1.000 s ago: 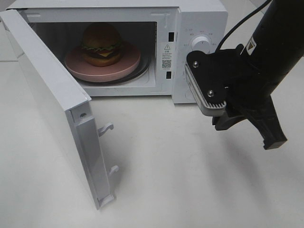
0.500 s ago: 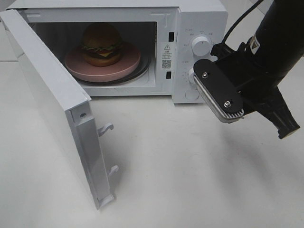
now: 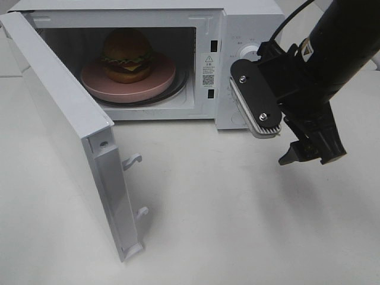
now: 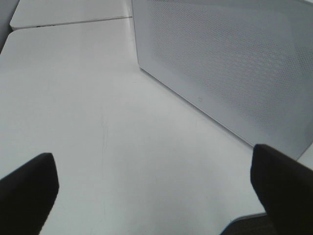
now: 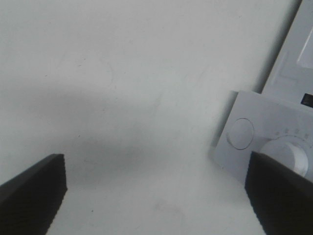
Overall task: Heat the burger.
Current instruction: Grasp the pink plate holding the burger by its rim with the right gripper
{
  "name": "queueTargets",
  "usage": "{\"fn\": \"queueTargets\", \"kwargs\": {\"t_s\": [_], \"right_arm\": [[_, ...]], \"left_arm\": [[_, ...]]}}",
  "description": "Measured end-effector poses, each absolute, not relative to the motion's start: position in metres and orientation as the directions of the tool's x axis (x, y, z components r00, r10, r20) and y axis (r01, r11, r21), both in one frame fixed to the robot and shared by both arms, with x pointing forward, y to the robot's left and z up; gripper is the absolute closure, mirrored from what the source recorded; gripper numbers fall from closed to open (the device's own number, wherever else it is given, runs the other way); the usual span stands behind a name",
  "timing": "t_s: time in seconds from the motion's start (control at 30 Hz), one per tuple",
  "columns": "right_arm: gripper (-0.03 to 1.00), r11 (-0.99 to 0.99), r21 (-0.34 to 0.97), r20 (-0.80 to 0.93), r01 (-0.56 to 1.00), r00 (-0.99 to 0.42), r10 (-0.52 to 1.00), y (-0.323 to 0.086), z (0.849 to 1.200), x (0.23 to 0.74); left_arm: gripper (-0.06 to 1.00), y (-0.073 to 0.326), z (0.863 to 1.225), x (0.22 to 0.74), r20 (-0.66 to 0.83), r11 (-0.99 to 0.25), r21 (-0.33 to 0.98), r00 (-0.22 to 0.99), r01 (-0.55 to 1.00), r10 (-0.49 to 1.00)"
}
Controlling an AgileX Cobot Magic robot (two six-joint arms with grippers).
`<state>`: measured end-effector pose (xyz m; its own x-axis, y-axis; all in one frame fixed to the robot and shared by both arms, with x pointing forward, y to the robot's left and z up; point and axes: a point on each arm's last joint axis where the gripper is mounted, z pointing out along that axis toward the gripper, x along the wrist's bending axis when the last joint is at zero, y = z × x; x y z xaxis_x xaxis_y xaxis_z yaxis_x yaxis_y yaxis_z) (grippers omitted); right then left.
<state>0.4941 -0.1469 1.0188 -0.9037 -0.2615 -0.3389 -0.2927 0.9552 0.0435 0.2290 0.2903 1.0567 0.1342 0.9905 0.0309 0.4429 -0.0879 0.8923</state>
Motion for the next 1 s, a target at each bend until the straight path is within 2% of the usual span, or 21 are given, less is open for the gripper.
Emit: {"fn": "queueTargets", "kwargs": {"t_s": [0.33,1.0], "right_arm": [[0.02,0.935,0.07,-0.455,-0.347,-0.845,-0.279,-0.116,1.025,0.523],[0.06,0.91,0.09,-0.522,-0.404,-0.797,-0.302,-0.075,1.014,0.568]], "left_arm": [[-0.05,0.29,1.057,0.229,0.031,-0.088,0.892,0.134,0.443,0.99],[-0.05,0.29,1.057,0.229,0.031,-0.088,0.892,0.134,0.443,0.99]]}}
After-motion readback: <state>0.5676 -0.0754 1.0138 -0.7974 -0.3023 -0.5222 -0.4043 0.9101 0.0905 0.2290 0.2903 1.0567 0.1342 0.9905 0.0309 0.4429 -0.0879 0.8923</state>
